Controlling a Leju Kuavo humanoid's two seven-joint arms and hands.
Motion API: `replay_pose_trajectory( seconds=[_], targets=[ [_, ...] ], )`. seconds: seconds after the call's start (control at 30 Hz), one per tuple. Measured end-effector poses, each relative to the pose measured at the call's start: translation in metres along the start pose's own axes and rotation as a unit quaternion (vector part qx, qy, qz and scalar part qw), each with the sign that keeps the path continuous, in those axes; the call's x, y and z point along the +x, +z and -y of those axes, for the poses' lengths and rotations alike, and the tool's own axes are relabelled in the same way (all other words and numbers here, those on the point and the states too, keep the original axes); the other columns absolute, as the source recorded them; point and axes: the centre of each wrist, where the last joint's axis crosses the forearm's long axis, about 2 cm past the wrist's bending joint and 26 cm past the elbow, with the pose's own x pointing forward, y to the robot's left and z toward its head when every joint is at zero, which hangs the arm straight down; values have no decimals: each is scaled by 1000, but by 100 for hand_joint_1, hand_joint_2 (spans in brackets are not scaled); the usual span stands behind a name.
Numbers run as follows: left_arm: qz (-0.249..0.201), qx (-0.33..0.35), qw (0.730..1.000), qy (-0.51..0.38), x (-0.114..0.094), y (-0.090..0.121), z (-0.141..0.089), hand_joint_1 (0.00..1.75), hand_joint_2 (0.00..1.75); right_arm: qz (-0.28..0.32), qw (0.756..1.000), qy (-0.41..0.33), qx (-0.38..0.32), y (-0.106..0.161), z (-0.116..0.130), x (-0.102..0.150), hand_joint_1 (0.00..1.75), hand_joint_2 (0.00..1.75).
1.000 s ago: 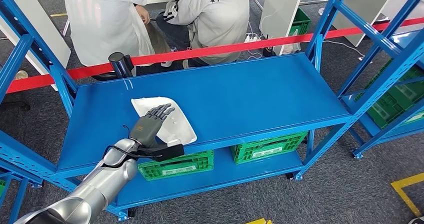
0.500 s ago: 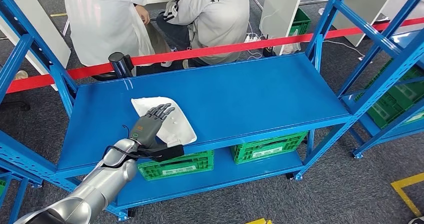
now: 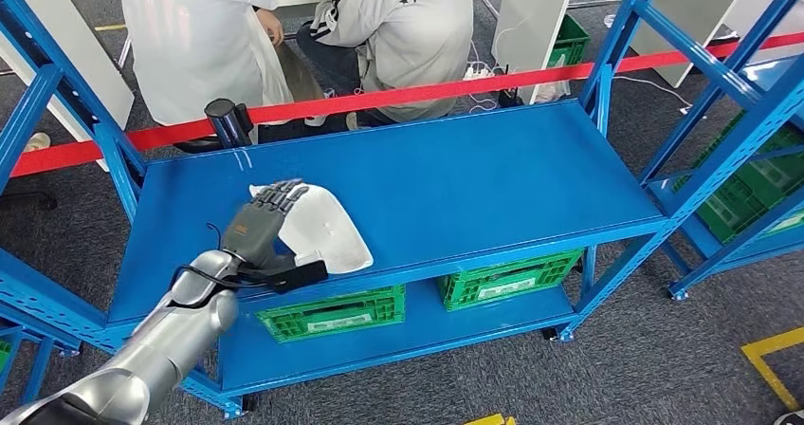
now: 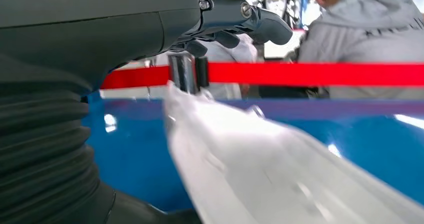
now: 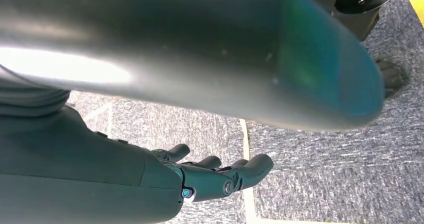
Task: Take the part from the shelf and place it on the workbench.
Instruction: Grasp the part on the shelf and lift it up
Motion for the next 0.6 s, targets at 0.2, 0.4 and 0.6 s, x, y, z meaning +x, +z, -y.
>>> replay_pose_trajectory(
  seconds=[0.2,0.4,0.6],
  targets=[
    [-4,41,999,-7,-15,1,-20,0,175,0,1000,-2,-1,0,-2,0,0,0],
    [1,54,998,-16,-23,1,-34,0,175,-1,1000,-10,-1,0,-3,-1,0,0],
    [6,65,998,-17,-23,-1,-39,0,175,-2,1000,-16,-3,0,-3,-1,0,0]
  ],
)
